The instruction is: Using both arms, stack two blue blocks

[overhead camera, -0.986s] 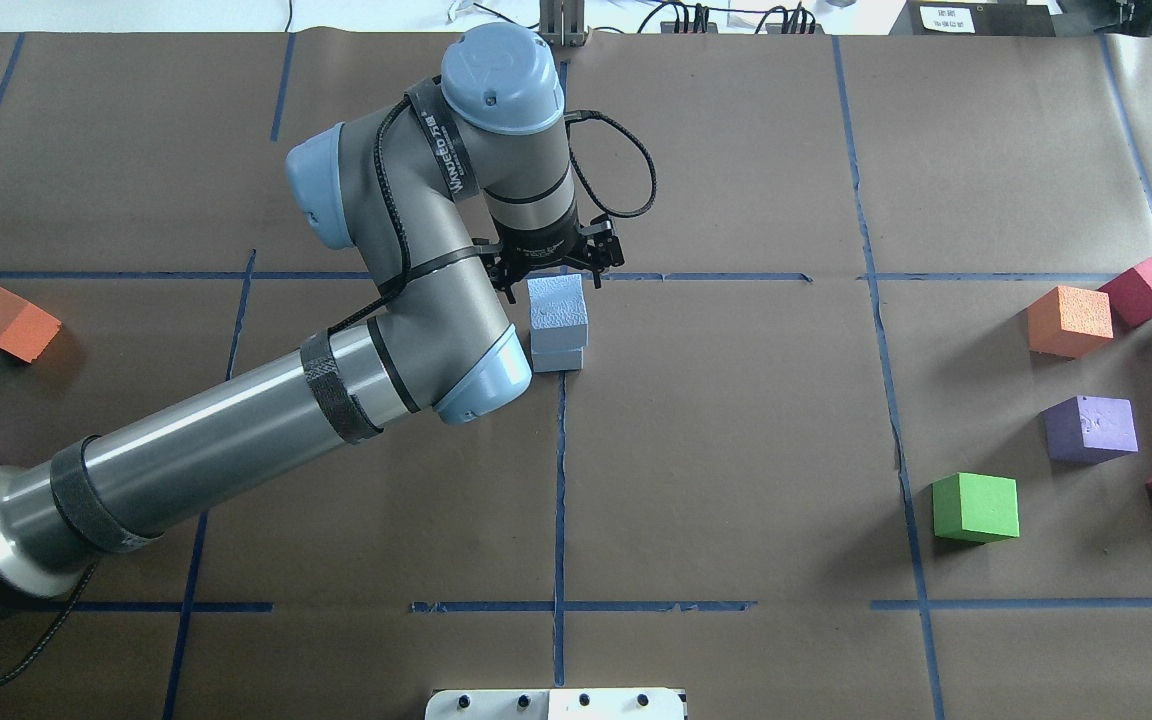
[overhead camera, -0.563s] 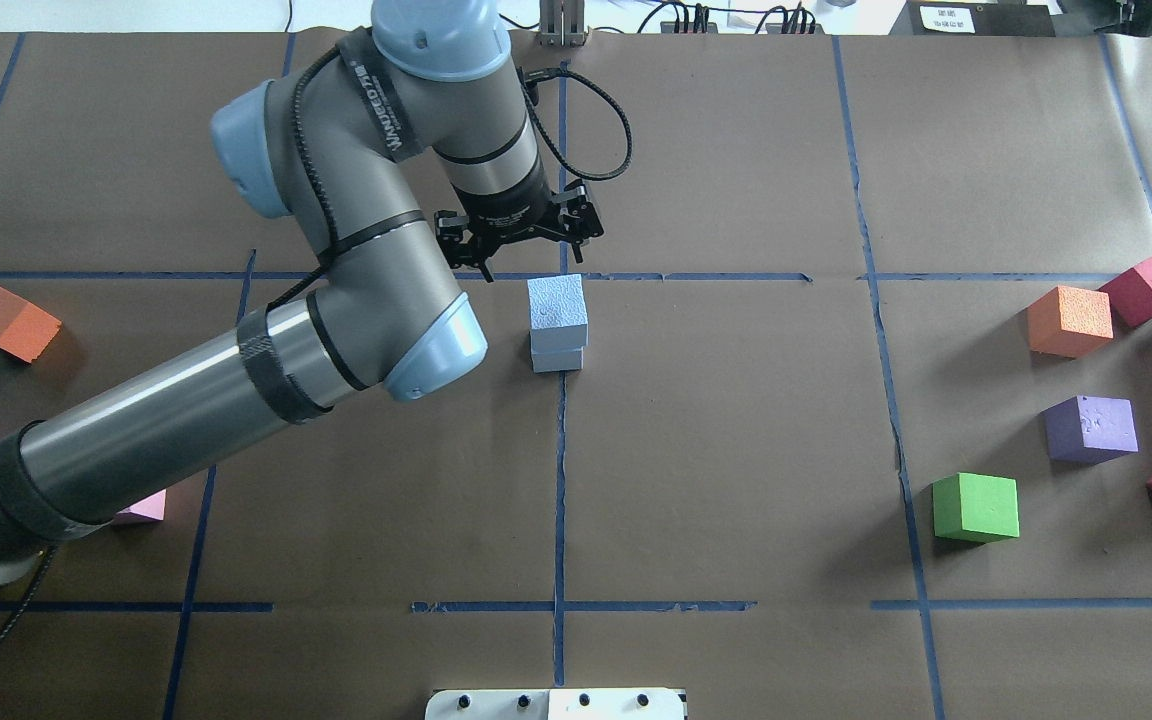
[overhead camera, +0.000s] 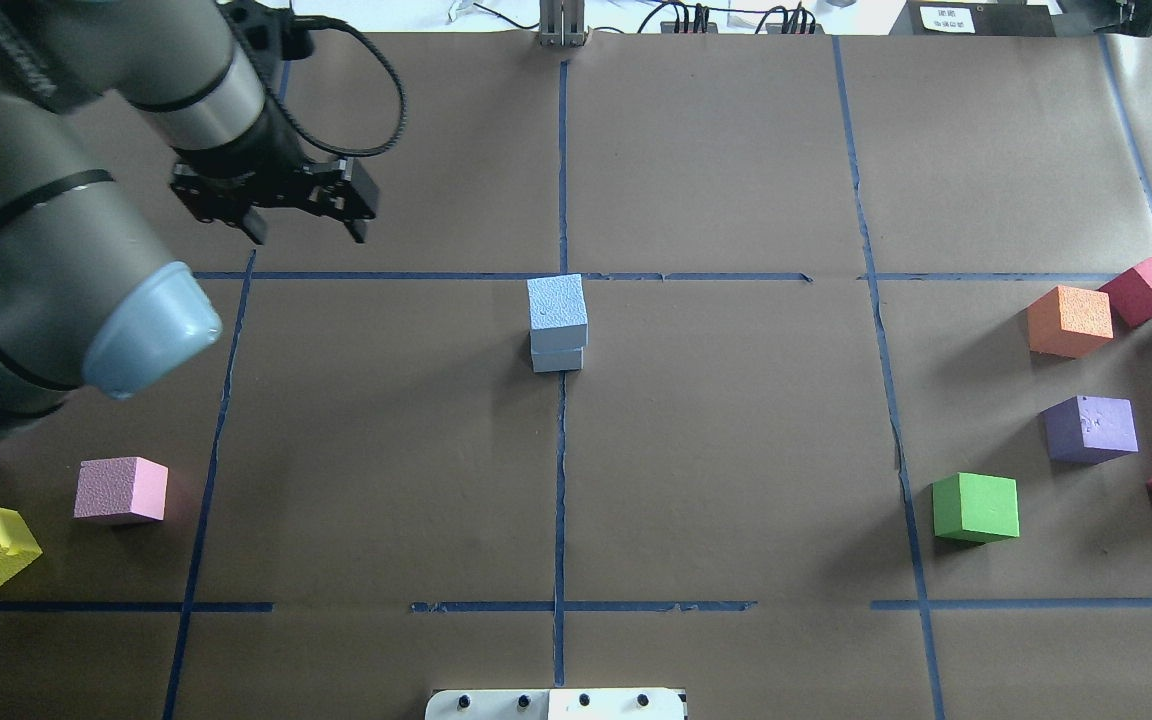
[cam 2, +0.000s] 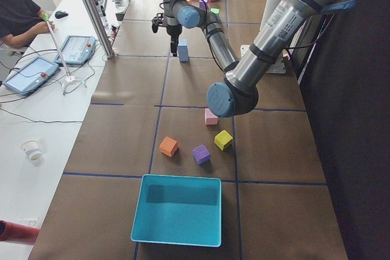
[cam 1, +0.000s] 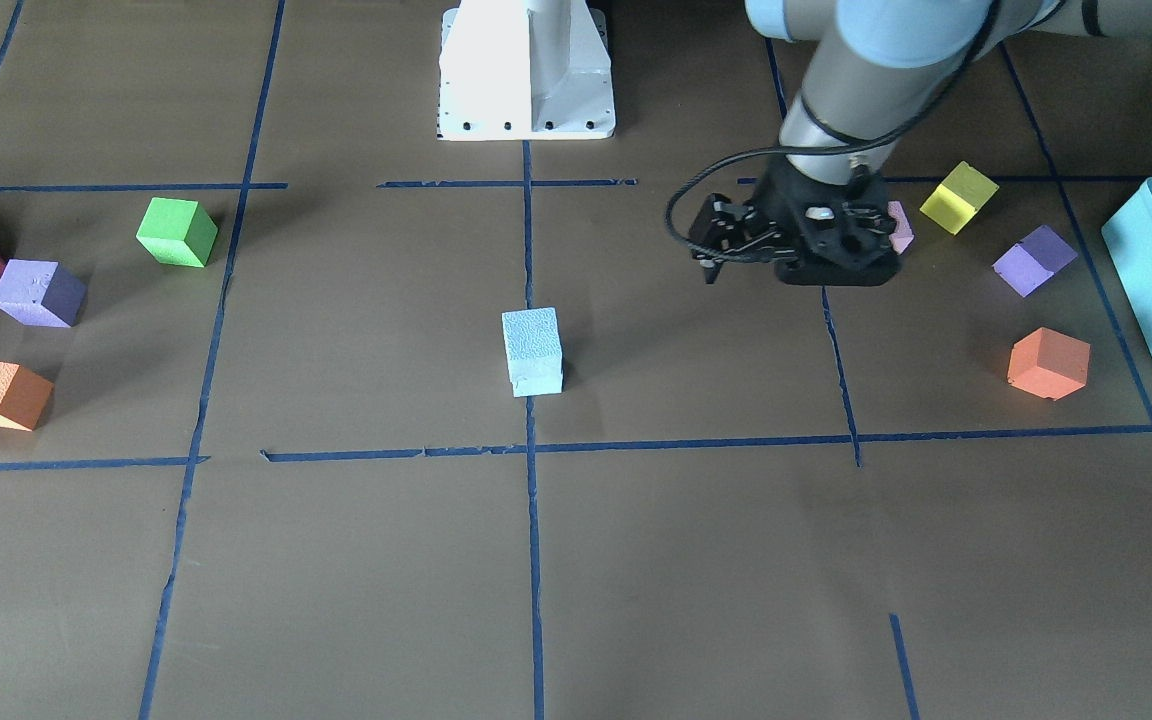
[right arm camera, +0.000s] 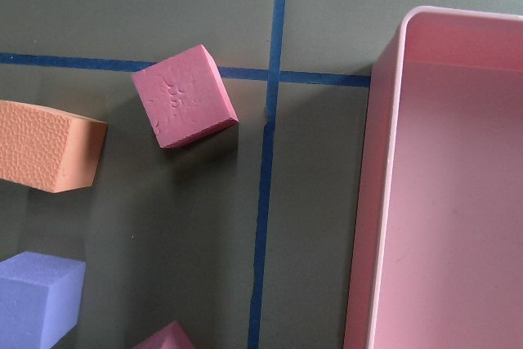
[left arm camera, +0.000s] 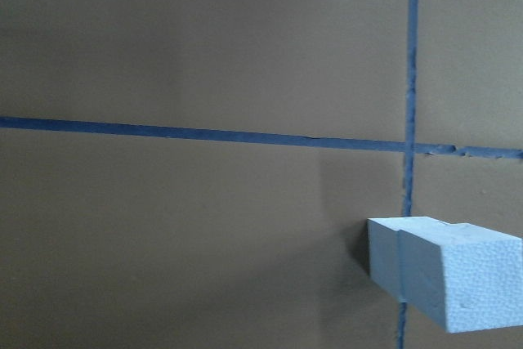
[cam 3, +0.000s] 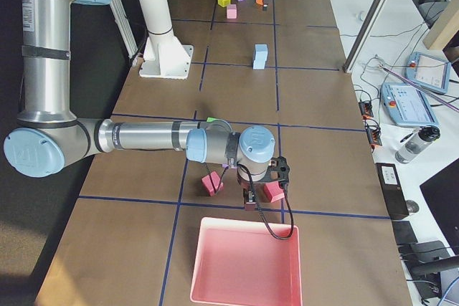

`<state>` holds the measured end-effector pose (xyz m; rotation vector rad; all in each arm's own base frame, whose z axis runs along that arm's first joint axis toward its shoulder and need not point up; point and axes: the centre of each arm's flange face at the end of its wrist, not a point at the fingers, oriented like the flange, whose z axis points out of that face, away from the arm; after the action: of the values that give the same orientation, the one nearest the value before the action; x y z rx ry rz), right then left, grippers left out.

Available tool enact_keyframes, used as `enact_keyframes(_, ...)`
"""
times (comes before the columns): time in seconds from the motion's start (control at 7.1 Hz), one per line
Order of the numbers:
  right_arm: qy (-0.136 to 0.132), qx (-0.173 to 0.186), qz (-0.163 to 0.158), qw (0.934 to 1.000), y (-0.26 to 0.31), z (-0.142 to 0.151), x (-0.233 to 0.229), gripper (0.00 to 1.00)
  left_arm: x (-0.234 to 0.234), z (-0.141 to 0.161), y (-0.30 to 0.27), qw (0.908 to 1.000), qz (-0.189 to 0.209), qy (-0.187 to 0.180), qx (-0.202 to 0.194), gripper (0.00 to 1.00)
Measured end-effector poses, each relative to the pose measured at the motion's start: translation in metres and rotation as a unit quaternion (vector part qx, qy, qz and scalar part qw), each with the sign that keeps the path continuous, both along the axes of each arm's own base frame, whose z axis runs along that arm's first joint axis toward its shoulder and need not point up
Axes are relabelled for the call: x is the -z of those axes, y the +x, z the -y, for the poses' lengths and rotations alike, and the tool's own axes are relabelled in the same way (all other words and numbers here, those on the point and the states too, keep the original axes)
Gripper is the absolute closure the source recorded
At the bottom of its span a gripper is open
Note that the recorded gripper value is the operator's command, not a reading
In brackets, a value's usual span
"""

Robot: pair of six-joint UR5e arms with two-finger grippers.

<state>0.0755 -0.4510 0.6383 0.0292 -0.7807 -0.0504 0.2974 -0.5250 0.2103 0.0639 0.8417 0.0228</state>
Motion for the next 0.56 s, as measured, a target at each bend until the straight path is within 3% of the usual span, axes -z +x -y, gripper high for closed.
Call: enact_keyframes(0.56,-0.002,-0.030,-0.003,0.9995,0.000,-0.006,-0.010,0.00,-0.197,0.034,-0.231,0.9964,0.054,0.042,-0.051,0.00)
